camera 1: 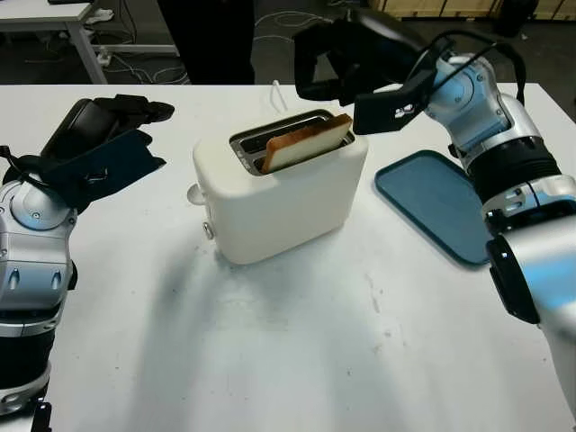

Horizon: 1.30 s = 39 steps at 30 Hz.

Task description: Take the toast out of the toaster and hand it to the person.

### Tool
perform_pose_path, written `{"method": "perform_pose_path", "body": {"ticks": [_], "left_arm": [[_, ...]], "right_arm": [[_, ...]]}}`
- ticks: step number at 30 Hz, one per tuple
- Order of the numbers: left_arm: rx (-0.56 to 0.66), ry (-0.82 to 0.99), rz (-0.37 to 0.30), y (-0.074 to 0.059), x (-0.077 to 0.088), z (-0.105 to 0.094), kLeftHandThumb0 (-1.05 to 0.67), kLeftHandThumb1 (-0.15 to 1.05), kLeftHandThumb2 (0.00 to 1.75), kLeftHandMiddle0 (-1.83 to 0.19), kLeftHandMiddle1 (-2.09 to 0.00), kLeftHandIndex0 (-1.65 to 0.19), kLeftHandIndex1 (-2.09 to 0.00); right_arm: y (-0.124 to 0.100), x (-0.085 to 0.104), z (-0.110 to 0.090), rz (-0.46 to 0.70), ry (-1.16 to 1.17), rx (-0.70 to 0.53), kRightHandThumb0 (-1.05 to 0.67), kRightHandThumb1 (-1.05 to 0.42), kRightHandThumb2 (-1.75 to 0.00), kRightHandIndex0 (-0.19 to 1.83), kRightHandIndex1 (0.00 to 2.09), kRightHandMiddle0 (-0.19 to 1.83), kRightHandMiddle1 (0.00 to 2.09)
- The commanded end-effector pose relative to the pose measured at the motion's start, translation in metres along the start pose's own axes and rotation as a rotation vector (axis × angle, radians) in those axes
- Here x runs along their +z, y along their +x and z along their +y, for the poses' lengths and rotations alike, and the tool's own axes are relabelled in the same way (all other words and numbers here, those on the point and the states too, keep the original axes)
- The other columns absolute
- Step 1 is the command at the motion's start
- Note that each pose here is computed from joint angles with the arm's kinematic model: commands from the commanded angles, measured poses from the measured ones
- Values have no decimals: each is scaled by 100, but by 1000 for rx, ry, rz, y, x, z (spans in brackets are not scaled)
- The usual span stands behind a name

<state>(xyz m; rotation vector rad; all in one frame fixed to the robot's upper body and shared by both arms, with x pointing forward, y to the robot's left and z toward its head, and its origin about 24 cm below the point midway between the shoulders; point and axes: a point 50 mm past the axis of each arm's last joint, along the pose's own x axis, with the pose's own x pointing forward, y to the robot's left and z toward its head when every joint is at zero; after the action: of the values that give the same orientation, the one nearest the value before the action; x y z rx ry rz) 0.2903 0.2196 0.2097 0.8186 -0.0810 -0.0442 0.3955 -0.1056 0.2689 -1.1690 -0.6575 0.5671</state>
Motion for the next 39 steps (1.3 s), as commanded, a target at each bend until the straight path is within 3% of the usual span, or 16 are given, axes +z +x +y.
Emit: {"method": "perform_pose_path", "body": {"ticks": [1, 4, 5, 6, 8, 9, 11, 13, 16, 26, 39], "left_arm": [[10, 10, -4, 0, 1, 1, -1, 92, 14, -46, -57, -63, 0], [10, 9, -4, 0, 0, 1, 0, 92, 14, -46, -57, -63, 0], [10, 5, -4, 0, 0, 1, 0, 92, 14, -46, -57, -63, 0], [8, 3, -3, 0, 0, 1, -1, 92, 15, -46, -57, -63, 0], [7, 0, 3, 0, 0, 0, -1, 92, 15, -46, -57, -62, 0], [7, 0, 5, 0, 0, 0, -1, 92, 15, -46, -57, -62, 0], [7, 1, 1, 0, 0, 0, -1, 92, 15, -46, -58, -62, 0], [8, 5, 1, 0, -1, 0, -2, 92, 15, -46, -58, -63, 0], [10, 0, 4, 0, -1, -1, -1, 92, 15, -46, -58, -63, 0], [8, -3, 9, -1, -2, -1, -1, 92, 16, -45, -57, -63, 0], [7, -14, 12, -2, -3, -3, -2, 92, 16, -45, -57, -62, 0]], "right_arm": [[1, 3, -6, -28, 33, -46, -51, -92, -45, 111, 175, 84, 175], [-3, -1, -10, -9, 73, -72, -64, -92, -33, 98, 175, 74, 175], [-5, -1, -13, -5, 86, -61, -73, -92, -27, 85, 171, 68, 162], [-8, -2, -16, -4, 98, -45, -88, -92, -19, 67, 137, 57, 124], [-12, 0, -23, -15, 126, -11, -100, -92, -11, 54, 93, 54, 71], [-14, 1, -26, -25, 137, -6, -103, -91, -6, 44, 78, 49, 50], [-18, 3, -30, -56, 162, -23, -104, -91, -2, 34, 73, 47, 35], [-22, 7, -35, -95, 174, -52, -105, -86, -1, 22, 92, 46, 35], [-26, 10, -39, -124, 180, -65, -105, -80, 0, 20, 102, 48, 38], [-31, 15, -32, -135, 162, 12, -105, -72, 0, 31, 87, 55, 35], [-24, 17, 11, -177, -58, -79, -91, -62, 0, 55, 86, 76, 40]]}}
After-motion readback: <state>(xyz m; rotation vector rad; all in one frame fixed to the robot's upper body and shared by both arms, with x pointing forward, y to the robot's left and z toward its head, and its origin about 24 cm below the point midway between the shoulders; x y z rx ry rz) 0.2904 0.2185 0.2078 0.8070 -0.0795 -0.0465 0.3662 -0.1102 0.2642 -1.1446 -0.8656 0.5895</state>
